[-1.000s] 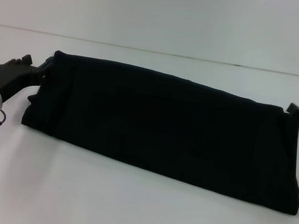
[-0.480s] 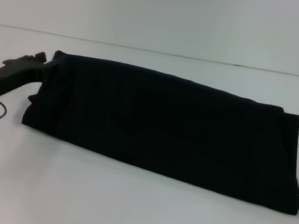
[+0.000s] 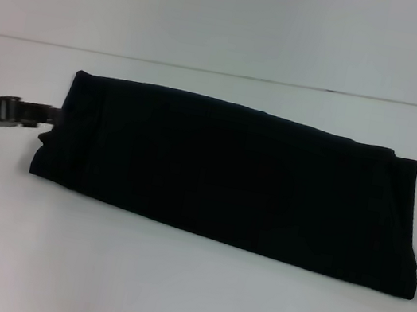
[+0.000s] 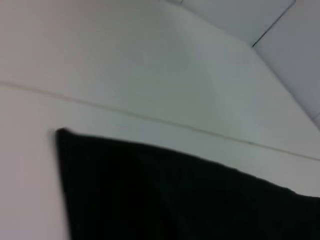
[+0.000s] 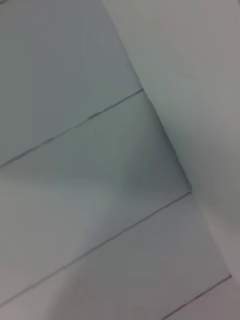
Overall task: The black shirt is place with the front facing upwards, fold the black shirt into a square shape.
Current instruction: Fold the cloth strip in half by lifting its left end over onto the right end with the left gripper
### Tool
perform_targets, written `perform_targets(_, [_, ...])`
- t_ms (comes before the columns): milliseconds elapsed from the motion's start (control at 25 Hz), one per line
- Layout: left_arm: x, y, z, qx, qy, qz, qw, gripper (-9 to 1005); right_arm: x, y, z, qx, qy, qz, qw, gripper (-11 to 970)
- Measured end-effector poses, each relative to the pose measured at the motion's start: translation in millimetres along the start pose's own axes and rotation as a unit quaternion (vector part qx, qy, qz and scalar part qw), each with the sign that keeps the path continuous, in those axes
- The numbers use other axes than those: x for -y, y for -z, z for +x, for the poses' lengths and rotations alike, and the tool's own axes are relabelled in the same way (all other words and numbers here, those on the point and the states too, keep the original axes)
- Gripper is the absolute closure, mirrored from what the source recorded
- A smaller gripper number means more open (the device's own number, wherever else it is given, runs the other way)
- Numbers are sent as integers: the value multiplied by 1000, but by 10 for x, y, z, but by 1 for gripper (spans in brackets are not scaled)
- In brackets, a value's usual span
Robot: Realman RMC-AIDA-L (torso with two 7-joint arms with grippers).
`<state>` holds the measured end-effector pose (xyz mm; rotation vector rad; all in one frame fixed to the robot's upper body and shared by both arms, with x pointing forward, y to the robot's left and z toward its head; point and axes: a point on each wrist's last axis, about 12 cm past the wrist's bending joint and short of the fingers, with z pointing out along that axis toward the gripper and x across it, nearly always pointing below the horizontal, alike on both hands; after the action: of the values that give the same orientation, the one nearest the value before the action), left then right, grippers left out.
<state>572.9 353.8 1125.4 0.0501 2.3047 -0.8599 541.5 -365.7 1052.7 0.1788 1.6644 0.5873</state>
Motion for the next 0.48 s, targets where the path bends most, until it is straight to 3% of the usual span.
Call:
perform_targets(280, [-201,204,5,-44,46,-74,995,401,-101,-92,57,-10,21,-21,1000,65])
perform_targets(480, [-230,151,77,-84,77,-83,990,401,-147,-112,95,-16,28,-30,999,64])
